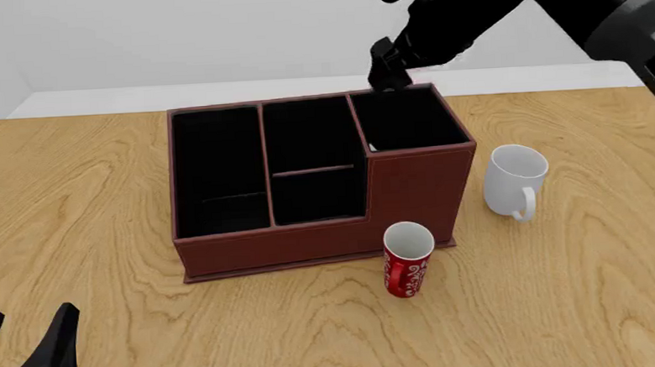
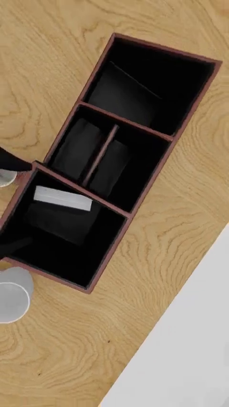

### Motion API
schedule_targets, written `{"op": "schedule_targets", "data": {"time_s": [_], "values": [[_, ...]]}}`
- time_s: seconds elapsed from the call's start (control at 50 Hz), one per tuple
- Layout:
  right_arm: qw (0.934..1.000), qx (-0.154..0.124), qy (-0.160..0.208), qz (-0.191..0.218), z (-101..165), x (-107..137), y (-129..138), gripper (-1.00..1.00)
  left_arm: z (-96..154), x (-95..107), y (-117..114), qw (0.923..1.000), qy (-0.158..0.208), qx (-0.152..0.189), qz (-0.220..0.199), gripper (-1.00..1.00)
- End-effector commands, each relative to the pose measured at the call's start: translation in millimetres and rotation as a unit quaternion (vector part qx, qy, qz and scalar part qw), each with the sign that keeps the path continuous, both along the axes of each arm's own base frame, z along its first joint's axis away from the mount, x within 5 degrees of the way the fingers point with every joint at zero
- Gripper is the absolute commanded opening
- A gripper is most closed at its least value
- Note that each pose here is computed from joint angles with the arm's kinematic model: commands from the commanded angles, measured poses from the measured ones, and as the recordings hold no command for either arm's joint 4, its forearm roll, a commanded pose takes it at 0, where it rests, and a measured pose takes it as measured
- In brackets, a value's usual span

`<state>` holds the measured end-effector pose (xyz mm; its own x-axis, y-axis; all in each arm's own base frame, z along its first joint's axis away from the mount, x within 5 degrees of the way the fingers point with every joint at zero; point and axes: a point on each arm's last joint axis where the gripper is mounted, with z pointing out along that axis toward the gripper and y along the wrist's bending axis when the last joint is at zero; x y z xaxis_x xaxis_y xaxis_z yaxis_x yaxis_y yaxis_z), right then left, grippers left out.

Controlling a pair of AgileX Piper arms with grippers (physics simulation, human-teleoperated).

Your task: Pick up the book and place it in the right compartment of the caddy.

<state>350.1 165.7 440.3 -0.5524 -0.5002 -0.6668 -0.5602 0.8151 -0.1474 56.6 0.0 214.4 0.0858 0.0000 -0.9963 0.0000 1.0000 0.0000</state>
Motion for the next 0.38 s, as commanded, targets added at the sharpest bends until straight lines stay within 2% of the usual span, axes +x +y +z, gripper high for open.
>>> {"op": "schedule_targets", "data": {"time_s": [0.02,0.08,0.1,0.24,0.28,0.38], "values": [[0.9991,0.004,-0.032,0.027,26,-34,-3,1.0,0,0,0,1.0,0.0,0.0,0.0,1.0],[0.9988,0.007,-0.038,0.028,31,-39,-4,1.0,0,0,0,1.0,0.0,0.0,0.0,1.0],[0.9984,-0.001,-0.045,0.033,33,-38,-8,1.0,0,0,0,1.0,0.0,0.0,0.0,1.0],[0.9964,-0.004,-0.074,0.041,46,-46,-17,1.0,0,0,0,1.0,0.0,0.0,0.0,1.0],[0.9961,-0.003,-0.074,0.049,37,-58,-16,1.0,0,0,0,1.0,0.0,0.0,0.0,1.0],[0.994,-0.001,-0.096,0.052,28,-64,-21,1.0,0,0,0,1.0,0.0,0.0,0.0,1.0]]}}
